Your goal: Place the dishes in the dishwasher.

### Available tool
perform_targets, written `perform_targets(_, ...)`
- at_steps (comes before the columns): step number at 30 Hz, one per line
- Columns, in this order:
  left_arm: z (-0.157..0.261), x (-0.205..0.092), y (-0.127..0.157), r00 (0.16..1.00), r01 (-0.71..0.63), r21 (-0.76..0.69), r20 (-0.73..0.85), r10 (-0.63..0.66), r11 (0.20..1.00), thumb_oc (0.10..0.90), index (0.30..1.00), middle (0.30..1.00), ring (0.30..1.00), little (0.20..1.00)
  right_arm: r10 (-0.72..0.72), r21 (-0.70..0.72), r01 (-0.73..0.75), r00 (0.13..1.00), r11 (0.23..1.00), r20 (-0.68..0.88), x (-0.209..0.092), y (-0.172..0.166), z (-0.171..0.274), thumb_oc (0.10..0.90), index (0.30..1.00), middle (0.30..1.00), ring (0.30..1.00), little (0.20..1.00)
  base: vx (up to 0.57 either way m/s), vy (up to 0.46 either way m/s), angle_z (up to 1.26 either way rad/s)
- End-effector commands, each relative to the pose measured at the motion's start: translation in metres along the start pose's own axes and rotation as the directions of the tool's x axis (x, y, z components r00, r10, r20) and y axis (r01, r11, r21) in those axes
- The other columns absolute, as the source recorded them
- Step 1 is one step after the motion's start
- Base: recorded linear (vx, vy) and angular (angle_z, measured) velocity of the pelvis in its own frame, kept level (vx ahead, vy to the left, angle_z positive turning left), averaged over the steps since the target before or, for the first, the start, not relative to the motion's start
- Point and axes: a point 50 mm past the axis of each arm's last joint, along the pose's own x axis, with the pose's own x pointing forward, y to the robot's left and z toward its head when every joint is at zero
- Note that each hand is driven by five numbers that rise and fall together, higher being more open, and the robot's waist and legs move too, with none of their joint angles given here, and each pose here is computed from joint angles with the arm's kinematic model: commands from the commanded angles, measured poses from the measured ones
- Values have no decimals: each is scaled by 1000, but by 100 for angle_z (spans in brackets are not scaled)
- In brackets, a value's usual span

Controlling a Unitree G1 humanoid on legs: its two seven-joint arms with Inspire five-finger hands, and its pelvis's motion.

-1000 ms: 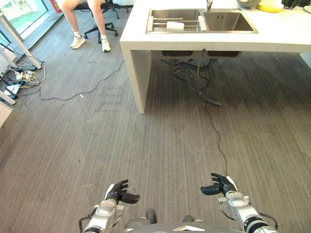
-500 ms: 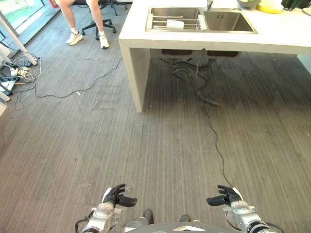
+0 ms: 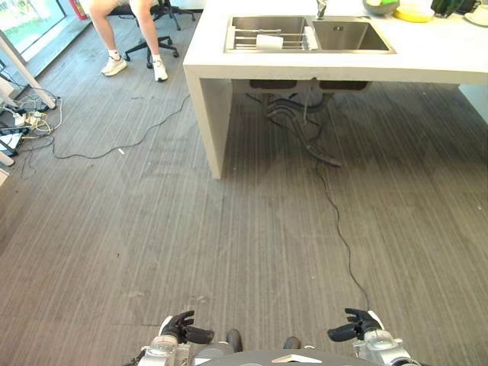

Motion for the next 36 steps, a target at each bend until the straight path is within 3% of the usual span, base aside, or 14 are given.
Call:
perform_targets(1, 11, 4, -5, 1000, -4, 0, 6, 4, 1000, 800, 900, 900, 900, 900, -41, -48, 44, 997, 998, 60, 5, -9, 26, 800, 900, 900, 900, 900, 0, 0, 0)
perform_targets(15, 15, 4, -15, 998, 60, -83, 8, -59, 995, 800, 900, 900, 900, 900, 20, 121, -26, 999, 992, 50, 5, 2, 33, 800, 900, 900, 900, 900, 19, 41, -3)
perform_targets(36, 105, -12, 0, 926, 117, -189, 376, -38, 975, 800, 900, 900, 900, 900, 26, 184, -69, 973, 981, 229, -1, -4, 79, 800, 900, 900, 900, 900, 87, 59, -7)
